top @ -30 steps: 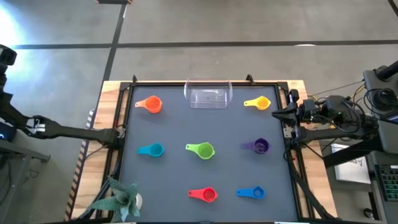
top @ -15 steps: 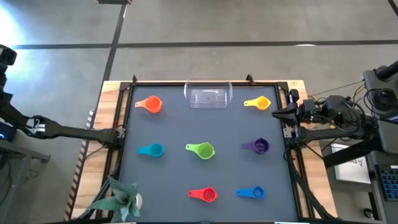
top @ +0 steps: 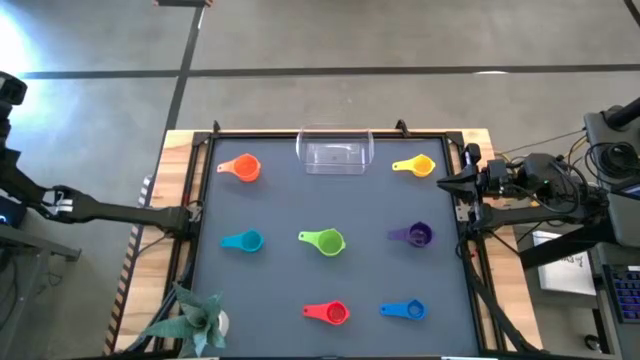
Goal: Nest measuring cups in basket
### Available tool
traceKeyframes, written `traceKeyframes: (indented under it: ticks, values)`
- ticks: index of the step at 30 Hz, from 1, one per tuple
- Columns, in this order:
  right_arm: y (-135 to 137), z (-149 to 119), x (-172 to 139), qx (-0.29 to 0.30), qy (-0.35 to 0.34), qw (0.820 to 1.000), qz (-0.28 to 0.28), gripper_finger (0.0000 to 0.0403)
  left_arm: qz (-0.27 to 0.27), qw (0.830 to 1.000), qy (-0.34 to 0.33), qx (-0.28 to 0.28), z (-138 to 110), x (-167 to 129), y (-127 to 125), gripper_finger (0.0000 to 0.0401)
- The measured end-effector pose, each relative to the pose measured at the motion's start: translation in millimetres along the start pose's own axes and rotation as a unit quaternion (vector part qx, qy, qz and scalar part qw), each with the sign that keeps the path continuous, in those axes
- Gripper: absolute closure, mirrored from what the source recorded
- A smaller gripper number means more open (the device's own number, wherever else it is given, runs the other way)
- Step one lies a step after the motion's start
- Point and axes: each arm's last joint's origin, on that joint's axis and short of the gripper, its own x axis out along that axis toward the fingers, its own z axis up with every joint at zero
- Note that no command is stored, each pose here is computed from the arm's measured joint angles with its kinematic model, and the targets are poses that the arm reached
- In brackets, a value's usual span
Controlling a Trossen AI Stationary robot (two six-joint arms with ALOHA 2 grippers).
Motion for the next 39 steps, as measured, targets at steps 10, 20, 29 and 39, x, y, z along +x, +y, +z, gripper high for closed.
traceKeyframes:
  ticks: [10, 20, 29, 39]
  values:
    - [0.0, 0.0, 0.1, 0.000, 0.000, 1.000, 0.000, 0.0380, 0.000, 1.000, 0.000, 0.000, -0.2, 0.2, 0.0, 0.0401]
    - [0.0, -0.1, 0.1, 0.000, 0.000, 1.000, 0.000, 0.0380, 0.003, 0.998, 0.061, 0.035, -12.5, -3.3, 0.4, 0.0401]
    - [0.0, 0.0, 0.1, 0.000, 0.000, 1.000, 0.000, 0.0380, 0.072, 0.935, 0.346, 0.029, -130.7, 26.9, 4.7, 0.0401]
    - [0.0, 0.0, 0.0, 0.000, 0.000, 1.000, 0.000, 0.0380, 0.090, 0.868, 0.487, -0.019, -235.4, 38.3, 4.3, 0.0401]
